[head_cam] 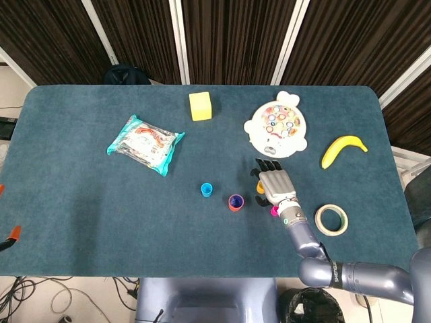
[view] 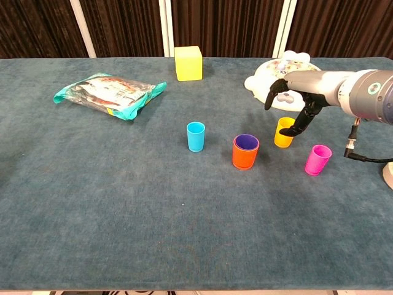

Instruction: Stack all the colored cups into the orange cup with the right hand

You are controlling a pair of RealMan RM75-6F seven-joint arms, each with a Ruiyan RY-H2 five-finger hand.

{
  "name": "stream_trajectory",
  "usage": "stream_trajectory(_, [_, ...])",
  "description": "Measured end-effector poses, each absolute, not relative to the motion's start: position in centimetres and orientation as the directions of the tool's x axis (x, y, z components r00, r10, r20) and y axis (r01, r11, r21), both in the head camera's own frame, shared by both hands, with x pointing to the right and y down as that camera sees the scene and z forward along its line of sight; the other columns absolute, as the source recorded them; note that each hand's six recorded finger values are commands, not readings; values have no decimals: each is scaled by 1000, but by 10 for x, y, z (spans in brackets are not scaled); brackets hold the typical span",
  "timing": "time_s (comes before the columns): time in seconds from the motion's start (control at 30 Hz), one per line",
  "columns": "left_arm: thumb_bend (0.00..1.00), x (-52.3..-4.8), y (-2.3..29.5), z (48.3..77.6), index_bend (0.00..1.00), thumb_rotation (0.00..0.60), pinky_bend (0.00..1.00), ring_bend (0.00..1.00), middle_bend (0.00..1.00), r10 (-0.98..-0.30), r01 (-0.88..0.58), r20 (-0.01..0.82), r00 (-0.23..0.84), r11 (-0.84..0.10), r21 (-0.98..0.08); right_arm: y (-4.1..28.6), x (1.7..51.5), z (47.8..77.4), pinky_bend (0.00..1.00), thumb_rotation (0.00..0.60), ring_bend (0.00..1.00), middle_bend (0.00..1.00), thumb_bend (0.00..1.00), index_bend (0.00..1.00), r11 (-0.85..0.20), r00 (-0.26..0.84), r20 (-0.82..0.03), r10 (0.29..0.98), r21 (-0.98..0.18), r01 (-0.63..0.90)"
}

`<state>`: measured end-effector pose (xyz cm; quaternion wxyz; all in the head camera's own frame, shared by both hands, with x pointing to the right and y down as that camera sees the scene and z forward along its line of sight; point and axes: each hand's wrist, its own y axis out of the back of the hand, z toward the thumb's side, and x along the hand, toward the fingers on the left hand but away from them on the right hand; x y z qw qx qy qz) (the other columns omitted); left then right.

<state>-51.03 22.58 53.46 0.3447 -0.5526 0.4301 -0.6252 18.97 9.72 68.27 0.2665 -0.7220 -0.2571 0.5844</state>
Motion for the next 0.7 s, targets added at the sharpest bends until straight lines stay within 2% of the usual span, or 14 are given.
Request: stream_trajectory(0.7, [270,-511,226,534,20,600,0,0,26,-909,-45,389,-152,-386,-921,92,205,702,0,600,16,6,407,363,-733,123,-723,680,-676,74])
